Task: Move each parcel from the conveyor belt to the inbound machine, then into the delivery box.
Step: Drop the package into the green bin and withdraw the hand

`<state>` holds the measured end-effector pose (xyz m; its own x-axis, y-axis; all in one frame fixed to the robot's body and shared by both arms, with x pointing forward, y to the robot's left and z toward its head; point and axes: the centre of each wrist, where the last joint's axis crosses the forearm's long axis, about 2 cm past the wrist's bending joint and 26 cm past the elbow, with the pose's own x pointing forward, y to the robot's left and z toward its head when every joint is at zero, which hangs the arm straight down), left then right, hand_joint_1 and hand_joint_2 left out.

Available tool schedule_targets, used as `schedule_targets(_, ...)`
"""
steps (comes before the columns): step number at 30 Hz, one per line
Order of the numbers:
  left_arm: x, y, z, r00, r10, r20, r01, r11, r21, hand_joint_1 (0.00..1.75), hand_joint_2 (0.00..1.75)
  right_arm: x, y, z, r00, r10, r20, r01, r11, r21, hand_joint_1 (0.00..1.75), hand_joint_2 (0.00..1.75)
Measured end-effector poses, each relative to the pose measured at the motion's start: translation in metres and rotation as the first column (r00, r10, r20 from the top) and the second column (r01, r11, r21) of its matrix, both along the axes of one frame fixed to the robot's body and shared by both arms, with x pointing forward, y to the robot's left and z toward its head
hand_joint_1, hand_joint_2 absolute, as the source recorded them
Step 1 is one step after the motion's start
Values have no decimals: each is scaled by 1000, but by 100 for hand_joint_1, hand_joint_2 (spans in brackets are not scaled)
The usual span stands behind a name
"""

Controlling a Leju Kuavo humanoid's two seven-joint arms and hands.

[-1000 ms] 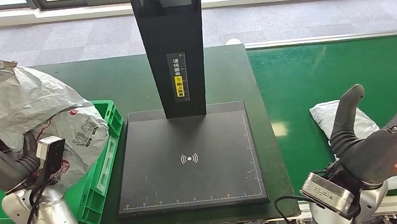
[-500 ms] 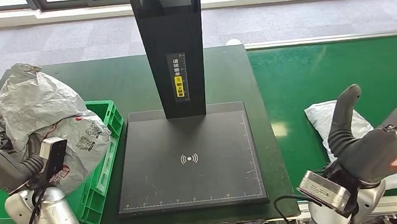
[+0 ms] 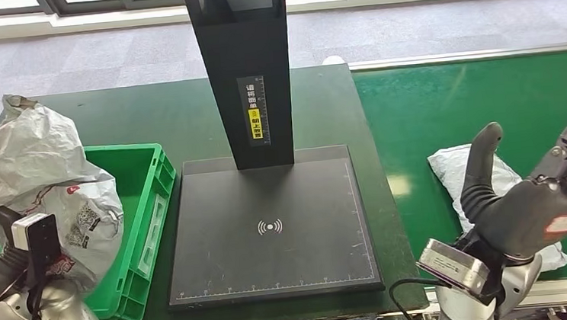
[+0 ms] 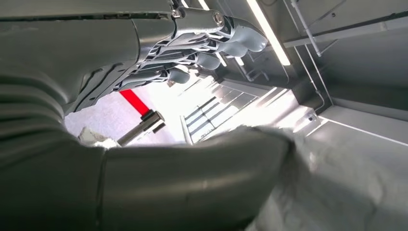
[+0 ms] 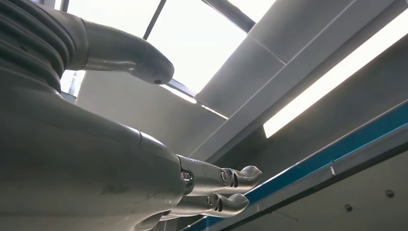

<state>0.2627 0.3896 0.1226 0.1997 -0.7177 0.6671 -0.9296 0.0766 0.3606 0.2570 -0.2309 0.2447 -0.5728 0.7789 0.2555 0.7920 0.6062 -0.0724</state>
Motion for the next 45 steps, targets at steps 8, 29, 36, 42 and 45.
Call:
schedule_targets(8,-10,0,0,1000,-5,-1,5,1000,25,0,0,1,1,-2,1000,3,-8,-3,1000,-1,0,175)
schedule_targets(29,-7,-8,13,997,-63,-42,69,987,145,0,175,-1,-3,-9,999,-11,-35,11,1000,-4,0,175)
schedule_targets(36,-2,-11,11,995,-77,-61,85,986,141,0,175,-1,-2,-9,999,-11,-38,11,1000,-6,0,175)
schedule_targets(42,-1,-12,9,994,-82,-66,90,987,134,0,175,-1,-2,-10,999,-11,-40,11,1000,-6,0,175)
schedule_targets(45,-1,-12,8,994,-83,-67,91,987,133,0,175,0,-2,-10,999,-11,-40,11,1000,-6,0,175)
